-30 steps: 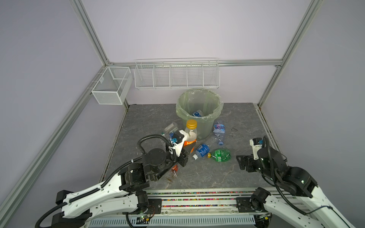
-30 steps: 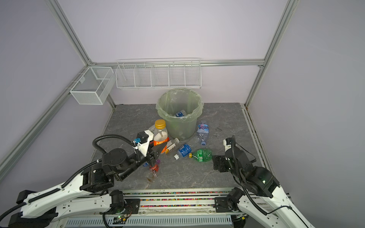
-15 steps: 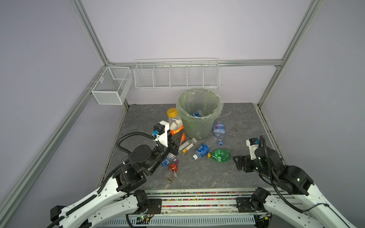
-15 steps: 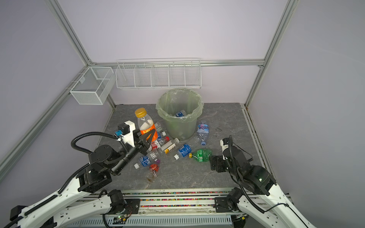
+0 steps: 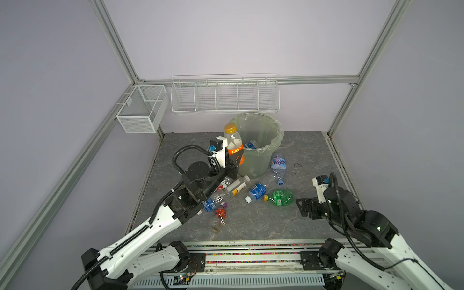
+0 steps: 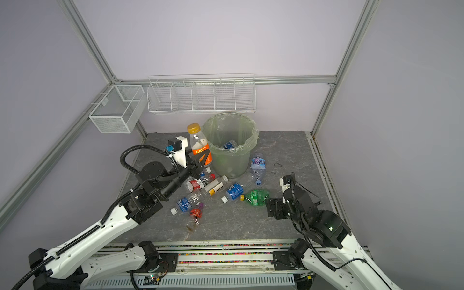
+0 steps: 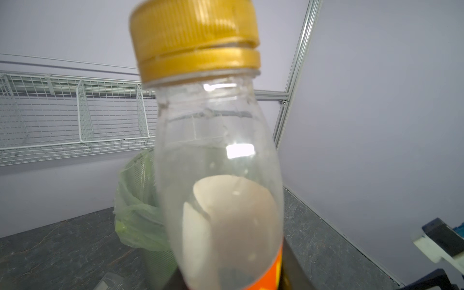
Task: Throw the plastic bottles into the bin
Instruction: 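Lift the orange-labelled bottle with the left gripper and carry it over the bin, then open the left gripper to drop the bottle into the bin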
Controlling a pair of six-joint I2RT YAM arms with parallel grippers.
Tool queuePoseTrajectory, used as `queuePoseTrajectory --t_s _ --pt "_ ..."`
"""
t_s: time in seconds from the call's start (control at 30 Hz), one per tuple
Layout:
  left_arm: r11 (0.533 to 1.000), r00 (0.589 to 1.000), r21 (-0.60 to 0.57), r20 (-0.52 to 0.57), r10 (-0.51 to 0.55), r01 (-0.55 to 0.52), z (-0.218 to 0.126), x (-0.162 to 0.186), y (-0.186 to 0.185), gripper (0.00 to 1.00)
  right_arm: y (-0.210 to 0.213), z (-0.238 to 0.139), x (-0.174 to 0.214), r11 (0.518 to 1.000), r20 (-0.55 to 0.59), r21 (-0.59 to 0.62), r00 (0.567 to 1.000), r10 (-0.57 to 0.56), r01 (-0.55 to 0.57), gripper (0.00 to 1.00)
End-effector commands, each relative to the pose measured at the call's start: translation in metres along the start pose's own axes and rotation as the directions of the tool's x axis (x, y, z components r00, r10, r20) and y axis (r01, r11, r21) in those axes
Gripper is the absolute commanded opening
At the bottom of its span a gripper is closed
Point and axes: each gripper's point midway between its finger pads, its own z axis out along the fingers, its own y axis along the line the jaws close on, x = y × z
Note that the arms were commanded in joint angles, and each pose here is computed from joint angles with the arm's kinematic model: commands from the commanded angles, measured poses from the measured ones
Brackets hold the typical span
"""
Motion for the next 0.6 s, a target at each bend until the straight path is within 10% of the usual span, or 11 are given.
queuePoseTrajectory --t_s 0.0,0.27,0.3,0.4,0.57 --pt "0.997 0.998 0.068 0.057 -0.032 0.028 0.019 -0.028 -0.011 0.34 0.002 0.002 0.001 1.0 -0.003 -0.012 1.0 0.006 -0.006 0.88" --pt "0.998 0.998 0.066 -0.069 -0.013 0.017 0.11 -0.021 -0.007 0.38 0.002 -0.003 -0.001 1.0 0.011 -0.019 1.0 0.008 -0.008 0.88" --pt "0.999 0.992 0.051 -0.126 -0.009 0.015 0.123 -0.012 -0.004 0.43 0.002 -0.004 0.0 1.0 0.011 -0.019 1.0 0.008 -0.008 0.88" --pt "0.997 0.96 0.076 -0.279 0.027 -0.006 0.138 0.002 -0.012 0.99 -0.002 -0.009 -0.001 1.0 0.02 -0.012 1.0 0.004 -0.004 0.88" --pt "0.996 0.982 0.074 -0.187 -0.031 0.045 0.101 -0.03 -0.015 0.99 -0.009 -0.011 0.004 1.0 0.032 0.003 0.999 -0.004 0.004 0.88"
